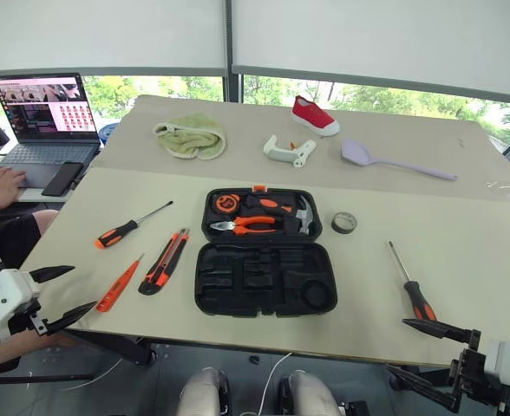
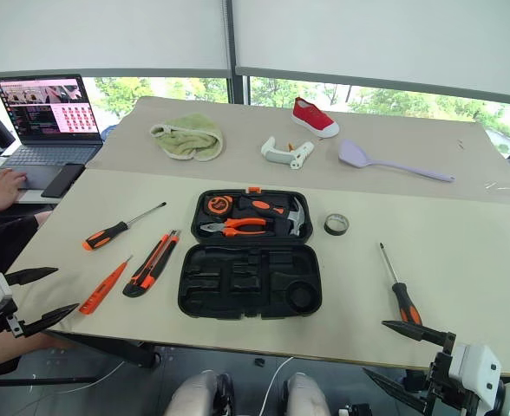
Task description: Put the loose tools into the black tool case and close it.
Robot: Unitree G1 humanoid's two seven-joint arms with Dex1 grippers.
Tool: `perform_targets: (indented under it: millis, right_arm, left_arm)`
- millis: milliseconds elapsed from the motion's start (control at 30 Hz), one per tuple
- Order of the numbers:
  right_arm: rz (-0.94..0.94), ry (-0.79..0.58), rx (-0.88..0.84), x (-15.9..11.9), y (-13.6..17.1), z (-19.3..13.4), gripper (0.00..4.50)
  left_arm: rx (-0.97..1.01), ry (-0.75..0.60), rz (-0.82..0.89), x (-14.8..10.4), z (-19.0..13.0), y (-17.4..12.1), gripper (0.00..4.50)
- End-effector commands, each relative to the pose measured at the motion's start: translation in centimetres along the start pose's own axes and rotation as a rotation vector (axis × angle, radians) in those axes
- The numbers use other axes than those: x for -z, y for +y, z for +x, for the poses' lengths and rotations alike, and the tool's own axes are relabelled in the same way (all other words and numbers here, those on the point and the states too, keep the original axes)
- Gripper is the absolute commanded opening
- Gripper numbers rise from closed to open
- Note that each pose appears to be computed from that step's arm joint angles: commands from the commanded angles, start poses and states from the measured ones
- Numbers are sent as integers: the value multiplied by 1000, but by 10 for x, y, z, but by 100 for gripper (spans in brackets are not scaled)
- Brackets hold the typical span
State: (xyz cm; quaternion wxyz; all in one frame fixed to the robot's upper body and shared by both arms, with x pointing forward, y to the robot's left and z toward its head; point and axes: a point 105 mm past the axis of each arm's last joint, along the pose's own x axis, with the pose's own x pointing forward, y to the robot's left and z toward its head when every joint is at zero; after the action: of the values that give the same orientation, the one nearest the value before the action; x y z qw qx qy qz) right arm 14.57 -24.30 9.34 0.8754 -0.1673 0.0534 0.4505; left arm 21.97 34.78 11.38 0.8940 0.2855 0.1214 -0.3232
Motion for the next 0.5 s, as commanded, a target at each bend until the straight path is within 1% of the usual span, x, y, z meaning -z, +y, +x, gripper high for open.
perform_targets:
  millis: [33, 167, 300, 367, 467, 500]
  right_arm:
    - [-28, -22, 4, -5, -3, 2, 450]
    - [-23, -38, -5, -5, -6, 6, 450]
    - [10, -117, 25, -19, -11, 21, 450]
    - [20, -206, 43, -34, -11, 33, 450]
    - [112, -308, 71, -51, -15, 44, 450]
    - [106, -333, 92, -55, -17, 46, 450]
  left_arm:
    - [-21, -41, -28, -7, -2, 2, 445]
    - [-83, -70, -118, -7, -8, 4, 445]
    - [-206, -81, -294, -1, -23, 16, 445]
    - [-293, -78, -441, 12, -39, 19, 445]
    - [-430, -37, -577, 33, -61, 19, 445]
    - [-465, -36, -617, 37, -66, 17, 445]
